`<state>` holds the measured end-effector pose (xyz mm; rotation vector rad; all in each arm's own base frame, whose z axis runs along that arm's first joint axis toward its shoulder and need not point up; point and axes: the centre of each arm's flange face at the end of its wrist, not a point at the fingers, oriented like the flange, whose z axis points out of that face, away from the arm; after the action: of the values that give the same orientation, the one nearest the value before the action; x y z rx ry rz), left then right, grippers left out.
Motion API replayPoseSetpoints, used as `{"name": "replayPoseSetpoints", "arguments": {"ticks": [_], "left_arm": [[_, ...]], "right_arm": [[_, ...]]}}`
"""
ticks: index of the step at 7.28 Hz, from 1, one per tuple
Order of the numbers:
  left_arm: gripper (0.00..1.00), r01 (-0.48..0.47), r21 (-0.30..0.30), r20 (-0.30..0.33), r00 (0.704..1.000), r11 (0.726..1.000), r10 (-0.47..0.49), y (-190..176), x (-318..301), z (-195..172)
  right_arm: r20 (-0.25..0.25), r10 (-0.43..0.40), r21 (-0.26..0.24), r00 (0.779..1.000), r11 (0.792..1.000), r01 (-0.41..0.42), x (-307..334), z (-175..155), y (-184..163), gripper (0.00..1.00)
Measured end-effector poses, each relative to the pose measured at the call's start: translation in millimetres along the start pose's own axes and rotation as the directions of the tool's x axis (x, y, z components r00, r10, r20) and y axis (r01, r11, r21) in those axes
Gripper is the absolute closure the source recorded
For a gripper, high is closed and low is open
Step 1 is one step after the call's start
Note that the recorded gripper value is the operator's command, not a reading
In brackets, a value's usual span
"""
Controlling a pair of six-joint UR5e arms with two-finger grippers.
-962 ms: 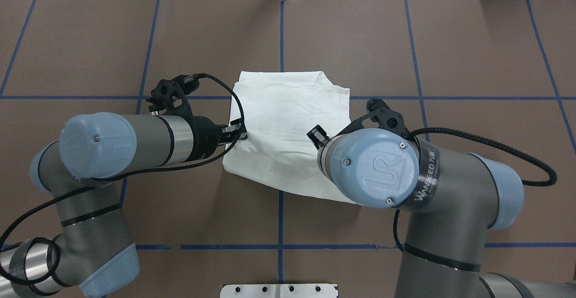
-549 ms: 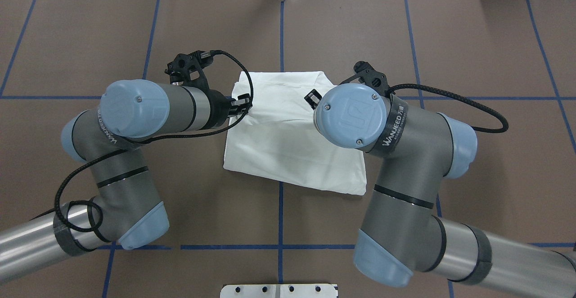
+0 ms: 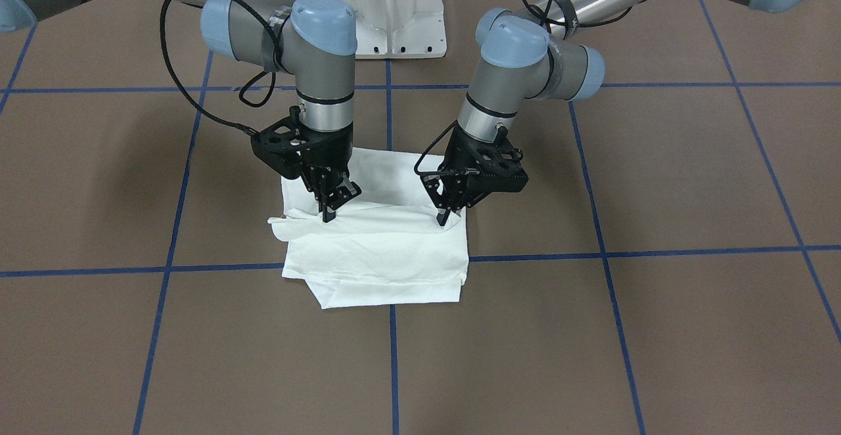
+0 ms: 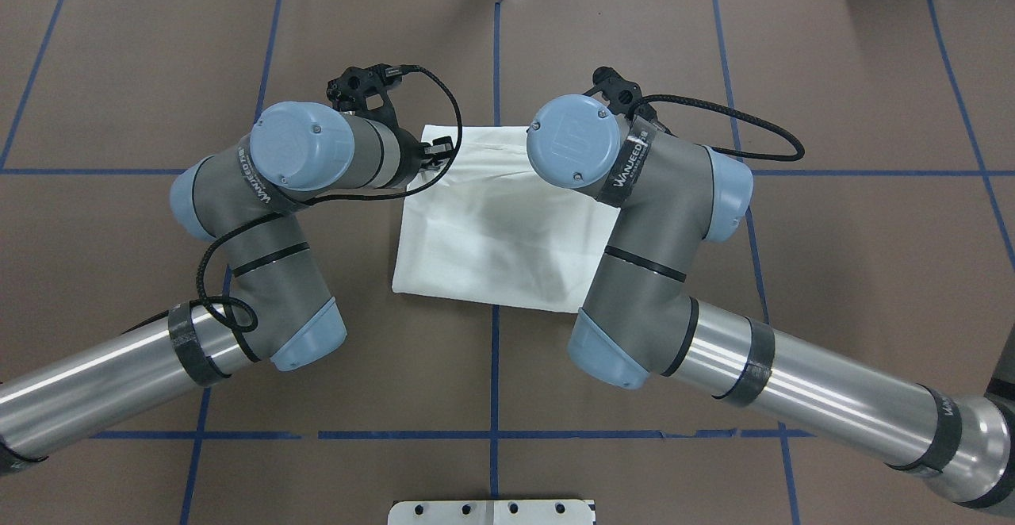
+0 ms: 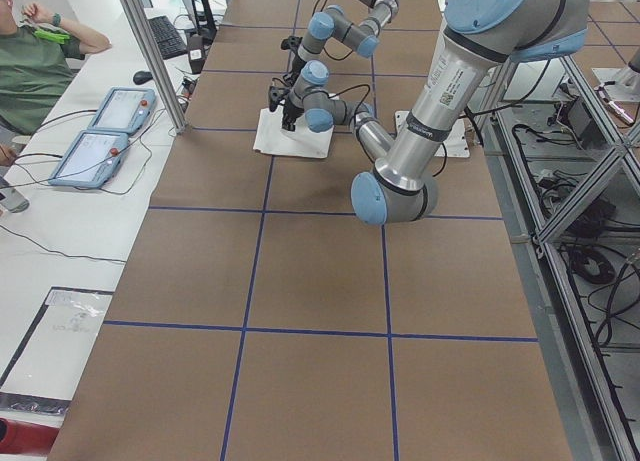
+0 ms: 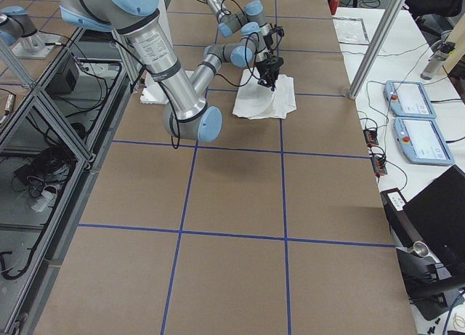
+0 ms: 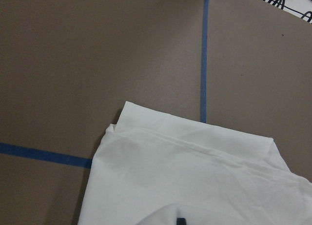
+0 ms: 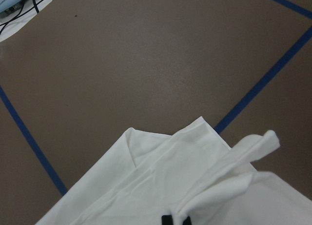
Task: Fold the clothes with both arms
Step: 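Lay the folded edge down on the far side and open both grippers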
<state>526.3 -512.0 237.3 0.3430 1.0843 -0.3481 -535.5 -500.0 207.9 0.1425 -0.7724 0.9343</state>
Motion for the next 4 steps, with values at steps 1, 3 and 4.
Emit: {"name": "replayPoseSetpoints", "arguments": {"ticks": [1, 3, 4], "left_arm": [[1.0, -0.013, 0.004, 0.011, 1.0, 1.0, 0.013, -5, -4, 18], [0.24, -0.032, 0.012, 0.035, 0.999, 0.999, 0.032, -18, -2, 39], [0.01, -0.044, 0.016, 0.038, 0.998, 0.999, 0.043, -24, -1, 43]], "right_arm": [[-0.011, -0.017, 0.01, 1.0, 1.0, 0.017, -8, 15, -3, 1.0], [-0.003, -0.043, 0.006, 0.999, 0.999, 0.043, -17, 41, -3, 0.4], [0.004, -0.068, -0.001, 0.998, 0.998, 0.068, -20, 50, -1, 0.0]]}}
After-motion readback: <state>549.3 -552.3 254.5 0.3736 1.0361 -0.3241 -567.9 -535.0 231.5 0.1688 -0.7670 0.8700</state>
